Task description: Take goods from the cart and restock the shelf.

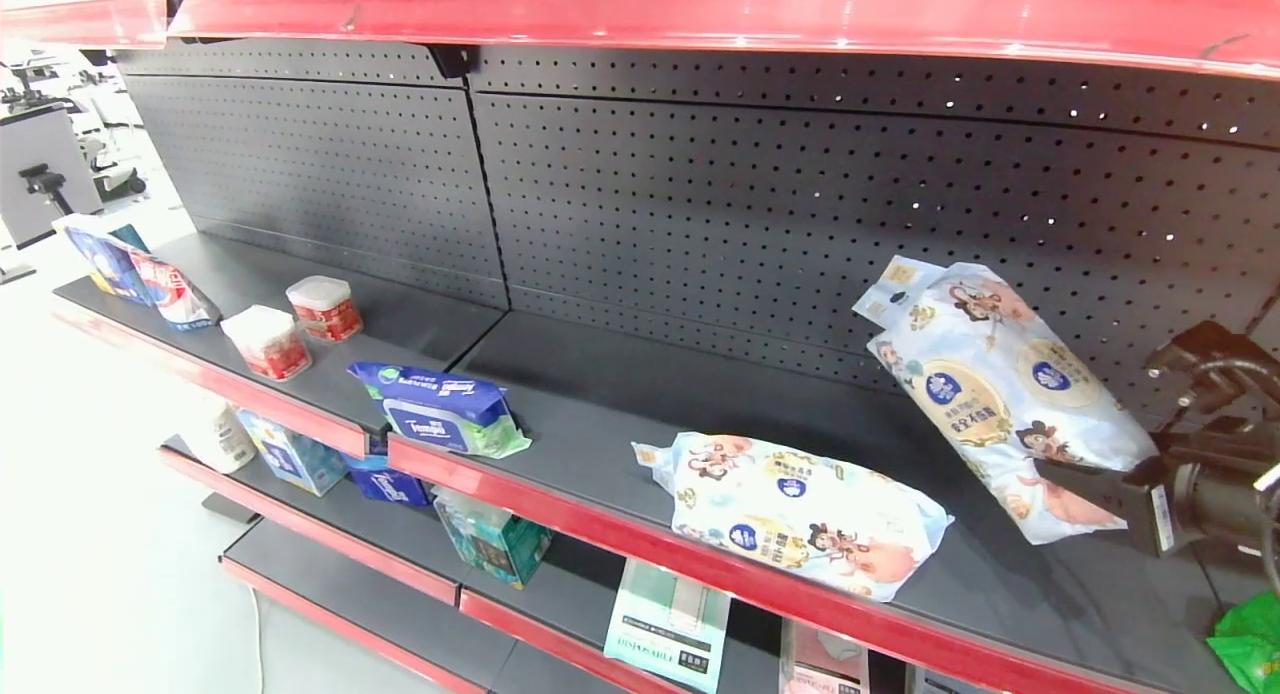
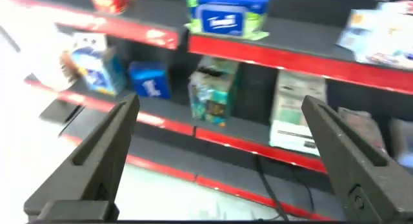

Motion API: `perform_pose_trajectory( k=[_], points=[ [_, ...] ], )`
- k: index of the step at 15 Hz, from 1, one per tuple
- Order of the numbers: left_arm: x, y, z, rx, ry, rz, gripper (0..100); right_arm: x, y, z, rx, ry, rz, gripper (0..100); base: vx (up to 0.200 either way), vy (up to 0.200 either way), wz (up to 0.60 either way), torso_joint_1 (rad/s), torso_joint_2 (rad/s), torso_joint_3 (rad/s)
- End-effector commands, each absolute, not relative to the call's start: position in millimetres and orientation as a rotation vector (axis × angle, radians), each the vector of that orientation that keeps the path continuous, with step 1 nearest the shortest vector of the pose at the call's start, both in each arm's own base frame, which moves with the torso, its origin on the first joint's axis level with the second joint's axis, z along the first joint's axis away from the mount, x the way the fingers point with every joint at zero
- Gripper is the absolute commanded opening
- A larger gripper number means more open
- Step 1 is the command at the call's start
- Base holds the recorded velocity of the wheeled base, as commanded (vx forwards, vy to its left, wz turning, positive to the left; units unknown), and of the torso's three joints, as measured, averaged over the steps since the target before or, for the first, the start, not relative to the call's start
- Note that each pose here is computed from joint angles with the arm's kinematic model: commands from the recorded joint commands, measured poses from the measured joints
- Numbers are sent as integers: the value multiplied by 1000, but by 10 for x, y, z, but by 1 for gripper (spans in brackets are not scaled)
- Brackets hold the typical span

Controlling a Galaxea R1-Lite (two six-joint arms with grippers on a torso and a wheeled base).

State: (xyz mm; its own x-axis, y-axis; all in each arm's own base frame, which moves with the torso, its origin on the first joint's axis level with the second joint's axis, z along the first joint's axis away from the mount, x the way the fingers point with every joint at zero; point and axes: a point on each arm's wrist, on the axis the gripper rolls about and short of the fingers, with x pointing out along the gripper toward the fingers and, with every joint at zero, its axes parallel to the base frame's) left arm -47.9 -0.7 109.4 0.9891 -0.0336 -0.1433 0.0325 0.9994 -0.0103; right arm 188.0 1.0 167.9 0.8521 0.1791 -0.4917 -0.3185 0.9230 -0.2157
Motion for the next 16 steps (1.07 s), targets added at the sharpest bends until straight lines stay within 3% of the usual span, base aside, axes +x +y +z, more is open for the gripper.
perform_pose_trajectory(
  k=[1,3,5,7,10,13,16],
  points=[
    [-383,-63,1130,-37,224,104,100,2054,10,1561,-292,548,281,0,0,0,0,0,0,0],
    [-383,-80,1102,-34,224,140,100,2063,9,1556,-300,550,284,0,0,0,0,0,0,0],
    [-426,-85,902,-14,190,211,100,2054,3,1554,-309,549,282,0,0,0,0,0,0,0],
    [-418,-85,892,-14,186,209,100,2049,3,1560,-311,546,282,0,0,0,0,0,0,0],
    [-258,-56,833,14,-1,140,100,2048,3,1542,-313,554,283,0,0,0,0,0,0,0],
    [-222,-56,753,47,4,109,100,2057,-29,1537,-308,559,269,0,0,0,0,0,0,0],
    [-224,-48,756,-20,0,146,100,2045,-38,1524,-311,563,268,0,0,0,0,0,0,0]
  ],
)
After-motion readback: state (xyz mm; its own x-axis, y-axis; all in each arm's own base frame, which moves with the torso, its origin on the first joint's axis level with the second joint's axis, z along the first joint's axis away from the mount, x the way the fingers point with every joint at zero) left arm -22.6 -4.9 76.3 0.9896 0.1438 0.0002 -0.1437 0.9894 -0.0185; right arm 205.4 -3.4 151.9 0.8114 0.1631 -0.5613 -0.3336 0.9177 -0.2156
